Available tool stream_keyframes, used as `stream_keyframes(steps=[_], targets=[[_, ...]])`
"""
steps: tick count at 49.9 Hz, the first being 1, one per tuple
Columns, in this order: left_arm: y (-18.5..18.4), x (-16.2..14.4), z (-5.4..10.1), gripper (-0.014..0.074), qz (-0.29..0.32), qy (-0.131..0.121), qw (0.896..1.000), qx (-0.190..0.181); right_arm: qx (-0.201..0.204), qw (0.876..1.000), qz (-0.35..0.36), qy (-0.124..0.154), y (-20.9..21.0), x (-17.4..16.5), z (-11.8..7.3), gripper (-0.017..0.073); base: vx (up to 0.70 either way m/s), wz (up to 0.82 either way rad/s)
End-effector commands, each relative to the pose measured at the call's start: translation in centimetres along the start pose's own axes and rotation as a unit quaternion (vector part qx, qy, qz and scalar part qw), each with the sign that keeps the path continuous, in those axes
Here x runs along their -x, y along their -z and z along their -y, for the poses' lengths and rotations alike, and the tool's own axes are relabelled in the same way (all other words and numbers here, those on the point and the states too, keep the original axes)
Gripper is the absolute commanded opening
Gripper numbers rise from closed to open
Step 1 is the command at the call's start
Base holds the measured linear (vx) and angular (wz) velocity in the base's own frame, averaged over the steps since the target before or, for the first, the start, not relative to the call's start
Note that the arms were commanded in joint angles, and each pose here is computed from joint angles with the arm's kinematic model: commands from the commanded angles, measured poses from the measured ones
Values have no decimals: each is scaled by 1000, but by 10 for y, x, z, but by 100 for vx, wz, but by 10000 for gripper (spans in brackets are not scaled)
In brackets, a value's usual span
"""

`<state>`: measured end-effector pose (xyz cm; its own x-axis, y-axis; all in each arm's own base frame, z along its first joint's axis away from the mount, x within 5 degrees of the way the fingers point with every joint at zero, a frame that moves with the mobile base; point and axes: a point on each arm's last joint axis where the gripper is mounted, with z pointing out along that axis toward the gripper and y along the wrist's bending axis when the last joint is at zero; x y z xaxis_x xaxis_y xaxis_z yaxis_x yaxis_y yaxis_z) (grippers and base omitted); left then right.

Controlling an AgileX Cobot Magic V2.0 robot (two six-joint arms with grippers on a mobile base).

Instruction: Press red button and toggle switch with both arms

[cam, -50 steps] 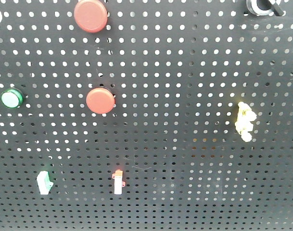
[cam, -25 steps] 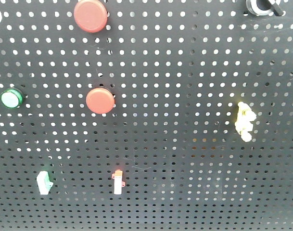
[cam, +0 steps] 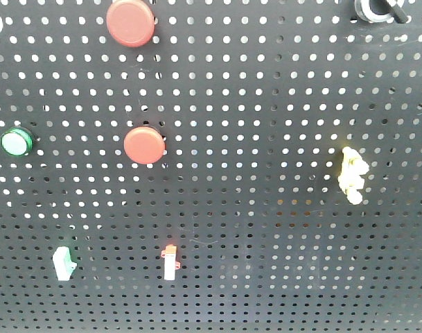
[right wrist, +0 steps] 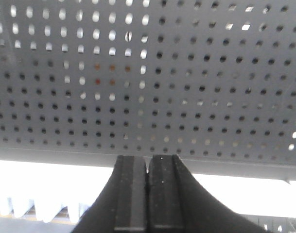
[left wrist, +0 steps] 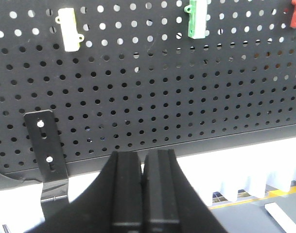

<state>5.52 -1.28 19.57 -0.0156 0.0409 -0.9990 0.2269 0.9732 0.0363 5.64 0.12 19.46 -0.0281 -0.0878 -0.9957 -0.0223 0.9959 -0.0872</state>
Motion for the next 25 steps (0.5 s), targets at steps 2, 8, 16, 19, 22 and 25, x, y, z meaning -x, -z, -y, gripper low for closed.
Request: stream_keyframes(steps=[2,8,16,19,22,25], targets=[[0,-3,0,2,33,6,999,0,-7,999,43,7,1,5,1,-3,0,0],[0,-3,0,2,33,6,999,0,-7,999,43,7,1,5,1,-3,0,0],[0,-3,0,2,33,6,999,0,-7,999,43,10,1,4,1,-3,0,0],[0,-3,0,2,33,6,999,0,-7,999,43,10,1,4,1,-3,0,0],[0,-3,0,2,33,6,999,0,-7,999,43,10,1,4,1,-3,0,0],[0,-3,0,2,33,6,999,0,-7,999,43,10,1,4,1,-3,0,0]])
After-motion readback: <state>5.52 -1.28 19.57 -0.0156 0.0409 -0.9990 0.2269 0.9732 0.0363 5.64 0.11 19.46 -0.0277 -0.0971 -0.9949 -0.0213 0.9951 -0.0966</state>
